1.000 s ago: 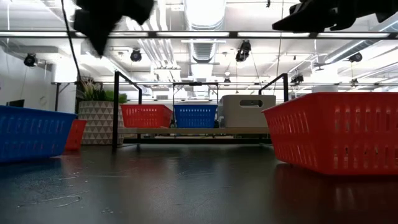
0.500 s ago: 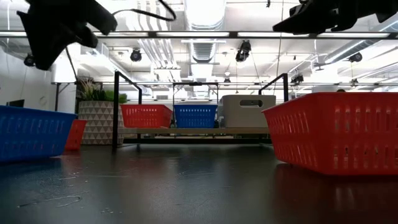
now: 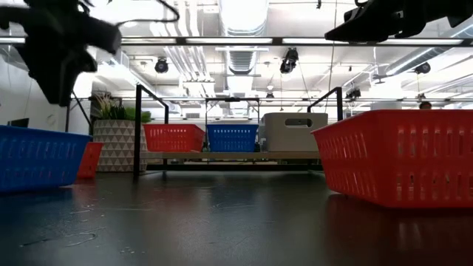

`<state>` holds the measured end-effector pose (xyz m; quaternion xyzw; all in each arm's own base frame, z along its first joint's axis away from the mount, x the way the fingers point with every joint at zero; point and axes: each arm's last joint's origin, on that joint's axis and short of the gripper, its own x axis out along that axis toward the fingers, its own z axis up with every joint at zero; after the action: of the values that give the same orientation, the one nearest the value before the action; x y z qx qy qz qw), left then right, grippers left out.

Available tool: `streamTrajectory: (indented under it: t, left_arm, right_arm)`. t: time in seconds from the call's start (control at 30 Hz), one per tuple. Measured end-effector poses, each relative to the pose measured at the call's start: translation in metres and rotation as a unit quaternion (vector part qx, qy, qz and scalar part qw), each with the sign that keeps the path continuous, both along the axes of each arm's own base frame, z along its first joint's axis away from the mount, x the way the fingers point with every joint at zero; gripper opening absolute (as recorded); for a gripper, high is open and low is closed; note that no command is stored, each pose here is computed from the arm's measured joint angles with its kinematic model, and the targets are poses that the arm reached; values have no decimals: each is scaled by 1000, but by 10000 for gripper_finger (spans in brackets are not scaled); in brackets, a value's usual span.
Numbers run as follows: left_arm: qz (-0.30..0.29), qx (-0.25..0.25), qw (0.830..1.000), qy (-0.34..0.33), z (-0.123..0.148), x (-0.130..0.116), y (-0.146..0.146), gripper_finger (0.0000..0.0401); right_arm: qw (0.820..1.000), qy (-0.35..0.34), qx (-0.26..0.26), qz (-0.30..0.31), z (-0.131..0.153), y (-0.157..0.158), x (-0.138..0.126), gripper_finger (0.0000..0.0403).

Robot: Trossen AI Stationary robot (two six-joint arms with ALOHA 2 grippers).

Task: Stack baskets on shelf by color
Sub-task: Stack the top red basket on top of the red basket on the shelf

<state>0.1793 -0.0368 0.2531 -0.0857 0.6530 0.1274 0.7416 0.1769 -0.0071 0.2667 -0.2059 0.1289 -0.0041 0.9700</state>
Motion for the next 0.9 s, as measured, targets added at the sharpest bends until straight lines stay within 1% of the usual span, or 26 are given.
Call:
streamTrajectory:
  t: [0.1,0.2,0.33,0.43,0.57,0.67,0.73,0.8,0.83,0.9]
  left_arm:
    - [34,6,999,-7,-14,5,4,144]
    - [65,30,997,-26,-26,15,7,145]
    - [91,59,994,3,-42,25,13,141]
    - [92,64,993,24,-52,31,14,136]
    - [75,68,994,48,-61,39,13,121]
    - [49,71,994,61,-65,43,12,93]
    - [13,73,995,65,-64,47,10,62]
    - [-41,63,995,67,-60,52,5,25]
    - [-75,54,994,61,-56,56,1,14]
    - [-144,53,987,41,-46,64,-7,8]
  right_arm:
    - [1000,0,0,0,0,0,0,9]
    - [1000,1,0,0,0,0,0,9]
    - [1000,0,0,0,0,0,0,9]
    - [1000,0,0,0,0,0,0,9]
    - [1000,0,0,0,0,0,0,9]
    - [1000,1,0,0,0,0,0,9]
    - [1000,1,0,0,0,0,0,9]
    - [1000,2,0,0,0,0,0,9]
    - [1000,2,0,0,0,0,0,9]
    - [1000,3,0,0,-1,0,0,9]
